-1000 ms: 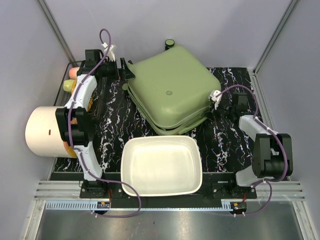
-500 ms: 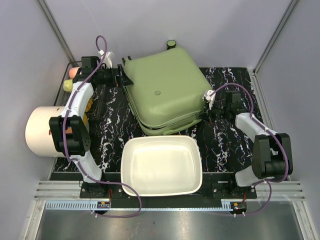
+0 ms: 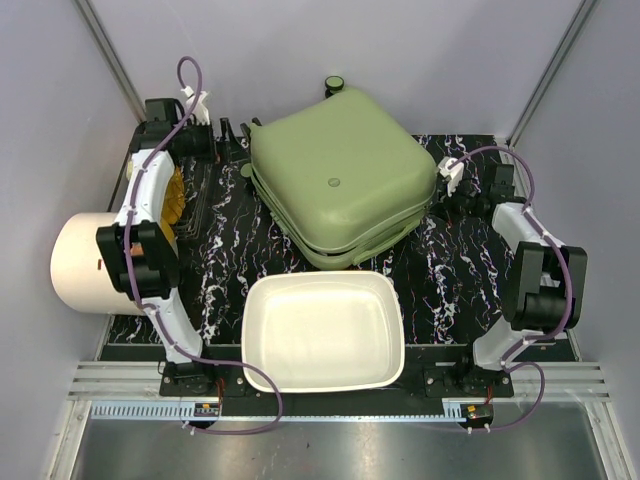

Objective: Open, take out, and arrange the luggage

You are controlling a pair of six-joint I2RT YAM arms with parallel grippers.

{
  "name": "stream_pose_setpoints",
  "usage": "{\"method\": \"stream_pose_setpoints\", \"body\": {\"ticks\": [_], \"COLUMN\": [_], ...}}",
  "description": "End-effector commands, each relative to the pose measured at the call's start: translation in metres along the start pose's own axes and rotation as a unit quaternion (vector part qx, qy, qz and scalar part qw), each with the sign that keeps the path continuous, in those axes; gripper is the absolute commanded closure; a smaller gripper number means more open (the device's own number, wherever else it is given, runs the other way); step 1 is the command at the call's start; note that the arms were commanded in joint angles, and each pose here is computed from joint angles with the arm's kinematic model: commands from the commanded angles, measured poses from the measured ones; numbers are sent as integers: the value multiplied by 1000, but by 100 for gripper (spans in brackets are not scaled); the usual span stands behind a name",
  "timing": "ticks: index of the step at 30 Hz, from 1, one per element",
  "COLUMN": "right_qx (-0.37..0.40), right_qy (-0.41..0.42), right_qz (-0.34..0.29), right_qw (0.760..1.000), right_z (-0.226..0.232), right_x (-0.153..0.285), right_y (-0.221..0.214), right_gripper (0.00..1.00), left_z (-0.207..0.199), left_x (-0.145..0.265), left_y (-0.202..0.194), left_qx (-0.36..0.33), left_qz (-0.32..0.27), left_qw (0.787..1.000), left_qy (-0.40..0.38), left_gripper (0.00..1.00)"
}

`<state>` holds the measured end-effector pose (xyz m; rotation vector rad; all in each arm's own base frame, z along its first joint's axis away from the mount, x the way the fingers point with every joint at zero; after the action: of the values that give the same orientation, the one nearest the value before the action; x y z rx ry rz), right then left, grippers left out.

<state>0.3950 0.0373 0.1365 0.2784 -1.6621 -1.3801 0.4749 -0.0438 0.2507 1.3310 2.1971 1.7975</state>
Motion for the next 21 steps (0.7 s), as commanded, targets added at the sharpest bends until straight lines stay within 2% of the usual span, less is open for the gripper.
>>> {"method": "stream_pose_setpoints", "body": {"ticks": [1,3,5,6,8,9,11,12,14,15,21], "right_qx": [63,55,45,37,19,9,-9,-13,-19,-19,-37], "right_qy": [-25,-15,-16,-16,-18,-17,-20,-19,-21,-24,-27], "right_qz": [-42,-47,-51,-52,-59,-59,-64,-65,-66,-67,-68], "right_qw": [997,997,998,998,998,998,998,998,997,997,997], "right_z": [-25,-21,-22,-22,-24,-25,-26,-26,-25,-25,-23], "right_x": [6,4,3,2,2,0,0,-1,-1,0,1], "right_y": [32,32,34,33,39,39,43,44,45,46,46], "right_gripper": [100,100,100,100,100,100,100,100,100,100,100], "left_z": [-76,-143,-176,-208,-239,-268,-292,-319,-336,-359,-385], "left_x": [19,17,16,5,-2,-13,-30,-38,-60,-65,-124], "left_y": [35,30,20,3,-7,-31,-37,-53,-70,-83,-135], "left_qx": [-170,-242,-297,-315,-340,-354,-380,-387,-393,-403,-411], "left_qz": [-22,-15,-9,6,2,19,2,11,29,35,82], "left_qw": [983,963,947,936,925,914,906,899,896,888,886], "left_qy": [-68,-118,-125,-158,-168,-196,-185,-205,-204,-220,-197], "left_gripper": [5,5,9,11,18,19,24,28,33,38,44]}}
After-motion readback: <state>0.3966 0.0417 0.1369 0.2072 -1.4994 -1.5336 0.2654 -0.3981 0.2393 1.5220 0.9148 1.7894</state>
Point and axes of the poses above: each gripper's point midway between its finger pads, its own x axis back along the fingers, its own z axis along the line the jaws close on, y = z × x, the point moved 3 cm from there along x, back along the fingers, and after that the axes turned 6 degrees about -x, right-handed, at the moved point
